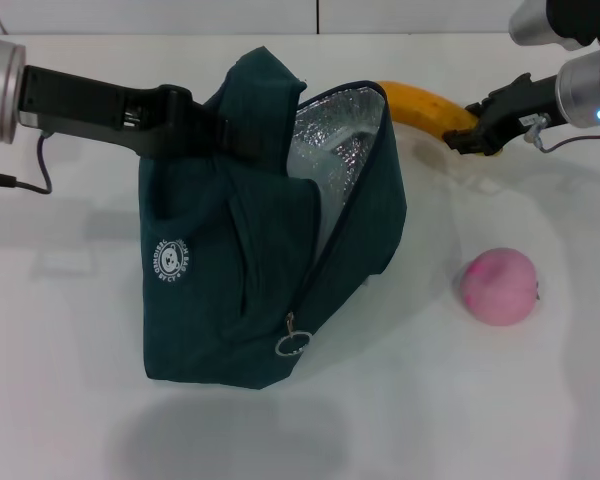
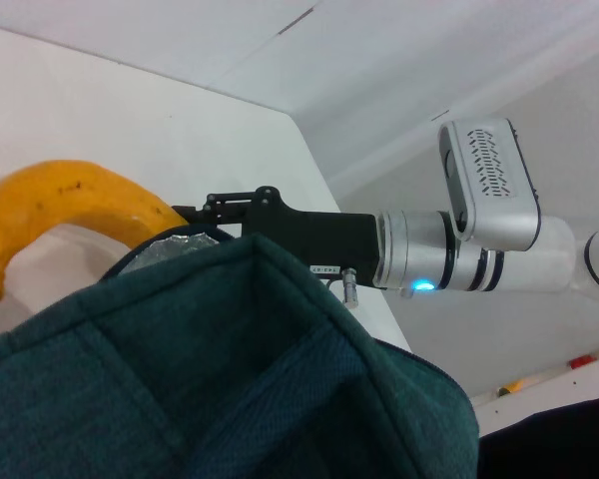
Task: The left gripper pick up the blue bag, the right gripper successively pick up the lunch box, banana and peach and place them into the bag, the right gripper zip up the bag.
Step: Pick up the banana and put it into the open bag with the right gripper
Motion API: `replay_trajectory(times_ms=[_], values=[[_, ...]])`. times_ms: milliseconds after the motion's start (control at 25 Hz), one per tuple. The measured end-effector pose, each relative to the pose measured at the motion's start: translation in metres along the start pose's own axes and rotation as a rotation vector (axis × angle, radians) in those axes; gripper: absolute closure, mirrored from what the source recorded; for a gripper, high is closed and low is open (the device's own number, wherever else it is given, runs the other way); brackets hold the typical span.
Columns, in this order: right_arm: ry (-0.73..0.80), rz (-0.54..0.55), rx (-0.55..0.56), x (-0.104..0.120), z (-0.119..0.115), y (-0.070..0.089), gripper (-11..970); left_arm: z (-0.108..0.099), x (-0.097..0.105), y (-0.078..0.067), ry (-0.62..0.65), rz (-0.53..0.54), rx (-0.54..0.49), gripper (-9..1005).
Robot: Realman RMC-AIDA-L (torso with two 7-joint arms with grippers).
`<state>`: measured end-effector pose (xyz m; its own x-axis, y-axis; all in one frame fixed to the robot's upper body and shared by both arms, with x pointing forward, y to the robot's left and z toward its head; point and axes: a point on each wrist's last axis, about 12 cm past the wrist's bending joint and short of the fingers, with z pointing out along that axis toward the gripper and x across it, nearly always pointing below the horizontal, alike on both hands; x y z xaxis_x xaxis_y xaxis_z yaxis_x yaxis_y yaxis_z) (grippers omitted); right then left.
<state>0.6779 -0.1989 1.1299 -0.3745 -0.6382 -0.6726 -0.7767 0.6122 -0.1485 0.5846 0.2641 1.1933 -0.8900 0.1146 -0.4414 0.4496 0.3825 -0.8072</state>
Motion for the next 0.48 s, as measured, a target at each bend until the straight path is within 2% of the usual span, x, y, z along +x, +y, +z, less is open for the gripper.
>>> replay_trajectory(times_ms=[160, 480], values=[[-0.033, 0.020, 0.001, 0.000, -0.003, -0.001, 515, 0.000, 0.000, 0.000, 0.000, 0.000, -0.001, 958], [-0.146, 0.094, 0.054, 0.010, -0.026, -0.015, 511, -0.003, 0.000, 0.001, -0.006, -0.001, -0.004, 958]])
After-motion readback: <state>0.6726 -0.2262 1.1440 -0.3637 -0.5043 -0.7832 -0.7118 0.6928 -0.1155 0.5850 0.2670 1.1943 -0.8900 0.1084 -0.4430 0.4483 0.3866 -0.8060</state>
